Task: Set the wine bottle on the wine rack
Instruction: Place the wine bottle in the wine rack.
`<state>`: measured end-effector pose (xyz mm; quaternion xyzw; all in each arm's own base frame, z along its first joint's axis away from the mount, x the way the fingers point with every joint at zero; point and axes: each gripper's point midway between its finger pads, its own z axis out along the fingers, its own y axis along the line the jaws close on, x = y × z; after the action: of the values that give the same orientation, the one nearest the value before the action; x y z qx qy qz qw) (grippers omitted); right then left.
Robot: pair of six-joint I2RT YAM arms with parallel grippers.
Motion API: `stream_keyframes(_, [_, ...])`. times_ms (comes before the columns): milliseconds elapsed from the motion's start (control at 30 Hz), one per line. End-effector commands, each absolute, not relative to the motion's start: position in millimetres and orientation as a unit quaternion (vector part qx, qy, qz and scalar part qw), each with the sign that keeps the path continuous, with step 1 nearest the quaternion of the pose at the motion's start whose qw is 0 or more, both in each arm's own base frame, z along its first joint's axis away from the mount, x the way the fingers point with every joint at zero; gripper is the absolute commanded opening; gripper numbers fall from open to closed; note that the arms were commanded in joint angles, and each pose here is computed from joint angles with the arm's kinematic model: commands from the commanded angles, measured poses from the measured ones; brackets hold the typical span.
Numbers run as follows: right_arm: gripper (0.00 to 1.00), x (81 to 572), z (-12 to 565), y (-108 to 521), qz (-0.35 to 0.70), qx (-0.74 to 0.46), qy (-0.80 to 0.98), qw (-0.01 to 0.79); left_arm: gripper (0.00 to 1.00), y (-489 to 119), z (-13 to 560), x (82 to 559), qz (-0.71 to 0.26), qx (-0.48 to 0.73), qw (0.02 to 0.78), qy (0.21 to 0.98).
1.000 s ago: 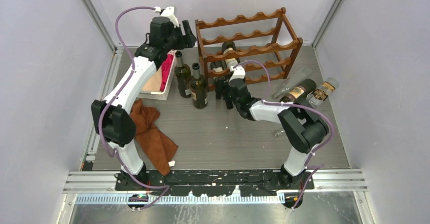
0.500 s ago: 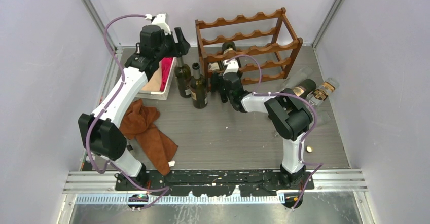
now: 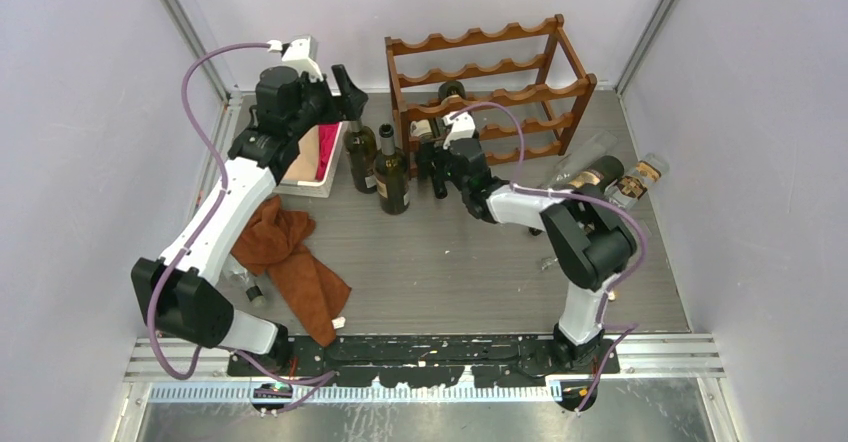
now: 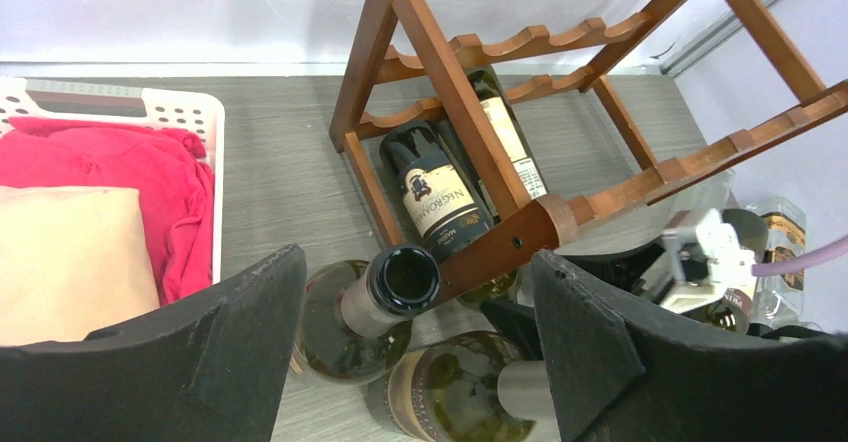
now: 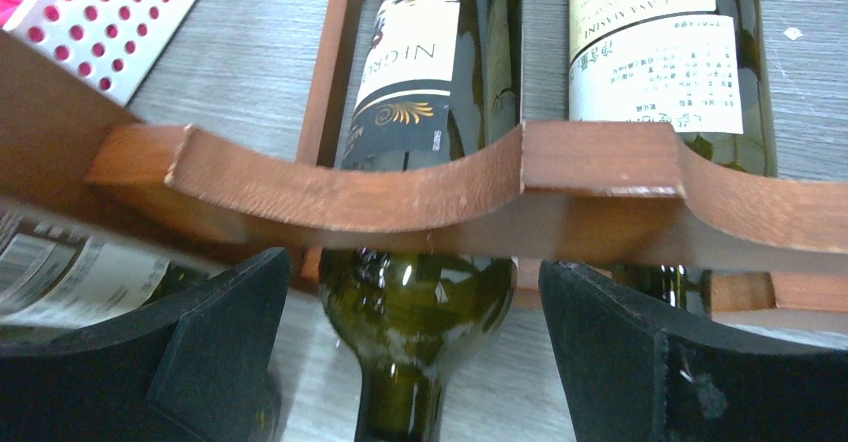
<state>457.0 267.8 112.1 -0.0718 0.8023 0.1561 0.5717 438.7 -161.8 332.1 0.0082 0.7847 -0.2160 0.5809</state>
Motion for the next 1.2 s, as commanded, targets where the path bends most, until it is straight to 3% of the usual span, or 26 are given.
stream_keyframes(0, [1.0, 433, 181, 270, 0.204, -0.101, 0.764, 0.604, 0.83, -157, 381, 425, -0.234, 0.02, 0.645, 0.728])
stream_keyframes(267, [1.0, 373, 189, 272, 0.263, -0.165, 0.785, 0.537, 0.96, -160, 387, 405, -0.266, 0.02, 0.655, 0.707])
stream_keyframes(433, [1.0, 361, 172, 267, 0.276, -0.131, 0.808, 0.504, 0.96, -162, 391, 392, -0.294, 0.013, 0.661, 0.69])
stream_keyframes(1167, [0.52, 402, 124, 267, 0.27, -0.034, 0.832, 0.483, 0.88, -154, 395, 369, -0.32, -0.028, 0.656, 0.683])
